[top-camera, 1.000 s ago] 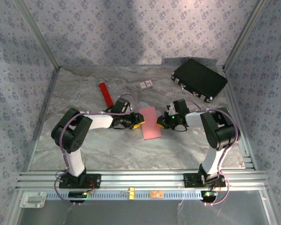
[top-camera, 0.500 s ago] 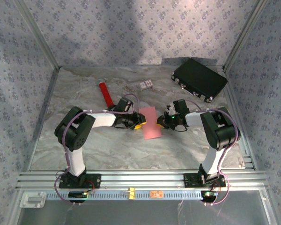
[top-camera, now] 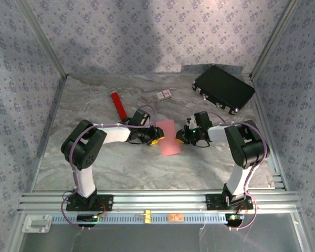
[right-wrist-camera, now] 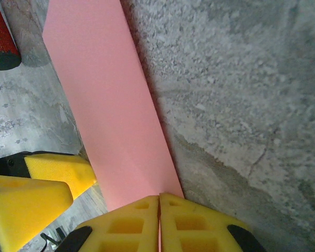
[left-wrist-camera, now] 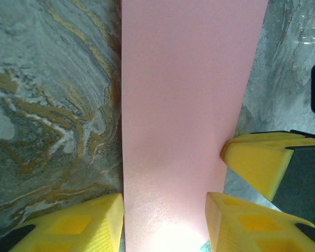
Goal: Fold a paper plane with a square sheet of paper (pick it up from the middle)
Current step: Third fold the triangle at the center of the table.
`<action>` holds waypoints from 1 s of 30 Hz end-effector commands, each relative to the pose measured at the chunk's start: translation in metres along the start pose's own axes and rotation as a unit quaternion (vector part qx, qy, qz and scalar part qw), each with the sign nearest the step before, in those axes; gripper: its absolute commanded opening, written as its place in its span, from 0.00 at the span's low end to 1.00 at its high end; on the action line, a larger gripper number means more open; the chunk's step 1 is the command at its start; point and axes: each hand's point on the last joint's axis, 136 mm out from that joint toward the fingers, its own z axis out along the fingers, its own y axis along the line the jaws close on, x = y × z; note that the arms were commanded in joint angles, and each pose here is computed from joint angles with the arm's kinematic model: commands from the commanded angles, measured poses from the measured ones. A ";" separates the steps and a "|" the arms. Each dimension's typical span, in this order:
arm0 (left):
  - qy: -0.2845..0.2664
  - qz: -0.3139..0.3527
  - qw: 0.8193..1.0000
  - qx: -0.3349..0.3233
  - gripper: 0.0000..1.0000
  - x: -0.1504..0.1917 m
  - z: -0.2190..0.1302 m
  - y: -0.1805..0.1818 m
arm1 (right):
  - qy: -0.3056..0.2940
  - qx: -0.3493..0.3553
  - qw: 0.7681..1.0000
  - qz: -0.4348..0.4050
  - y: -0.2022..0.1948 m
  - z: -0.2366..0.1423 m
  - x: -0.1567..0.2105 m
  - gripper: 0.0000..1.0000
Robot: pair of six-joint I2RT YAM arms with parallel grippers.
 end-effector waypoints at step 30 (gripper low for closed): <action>0.010 -0.005 0.999 0.033 0.40 0.004 0.008 -0.010 | 0.020 0.067 0.996 0.049 -0.040 0.001 0.022 0.10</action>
